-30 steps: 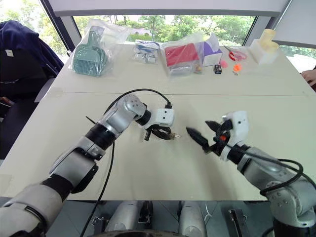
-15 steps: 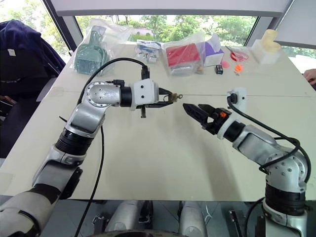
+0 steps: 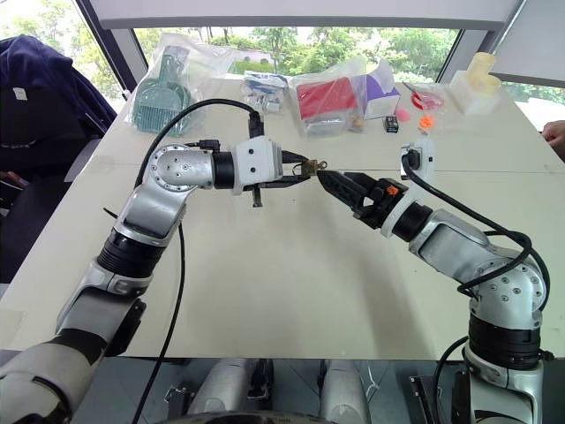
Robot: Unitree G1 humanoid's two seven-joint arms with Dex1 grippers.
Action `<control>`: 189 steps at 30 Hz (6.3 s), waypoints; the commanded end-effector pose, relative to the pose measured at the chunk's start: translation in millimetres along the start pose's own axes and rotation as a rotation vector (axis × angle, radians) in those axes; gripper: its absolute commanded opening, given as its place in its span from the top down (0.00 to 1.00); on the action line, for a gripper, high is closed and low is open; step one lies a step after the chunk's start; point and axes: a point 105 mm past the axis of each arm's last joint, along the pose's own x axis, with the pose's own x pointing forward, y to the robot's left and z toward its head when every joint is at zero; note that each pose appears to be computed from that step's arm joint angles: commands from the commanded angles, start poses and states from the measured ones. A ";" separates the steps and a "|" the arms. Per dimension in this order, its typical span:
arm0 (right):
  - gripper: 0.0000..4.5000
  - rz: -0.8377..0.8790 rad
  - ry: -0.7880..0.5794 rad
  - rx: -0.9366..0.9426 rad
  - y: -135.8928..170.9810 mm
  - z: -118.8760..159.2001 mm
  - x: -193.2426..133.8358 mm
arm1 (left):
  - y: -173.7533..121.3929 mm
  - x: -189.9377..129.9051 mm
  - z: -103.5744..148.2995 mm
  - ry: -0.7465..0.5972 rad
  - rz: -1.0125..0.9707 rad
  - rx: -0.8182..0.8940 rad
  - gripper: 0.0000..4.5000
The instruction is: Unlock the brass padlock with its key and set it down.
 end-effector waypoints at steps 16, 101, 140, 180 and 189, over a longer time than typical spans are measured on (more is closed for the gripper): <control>0.87 0.050 -0.051 -0.006 14.9 8.3 8.7 | 3.4 -1.2 31.1 -0.080 -0.006 0.096 0.85; 0.02 0.075 -0.132 0.011 13.3 17.3 -3.7 | 21.4 -1.4 16.0 -0.124 0.177 0.536 0.85; 1.00 0.068 -0.136 0.039 -0.2 11.2 16.6 | 33.6 -20.0 -0.6 -0.144 0.067 -0.184 0.01; 1.00 0.126 -0.095 0.040 12.3 -1.2 18.6 | 84.1 -14.8 -31.2 -0.105 0.264 -0.350 0.01; 1.00 0.126 -0.093 0.034 9.1 0.9 21.3 | 38.4 -23.1 4.6 -0.208 0.003 -0.488 0.01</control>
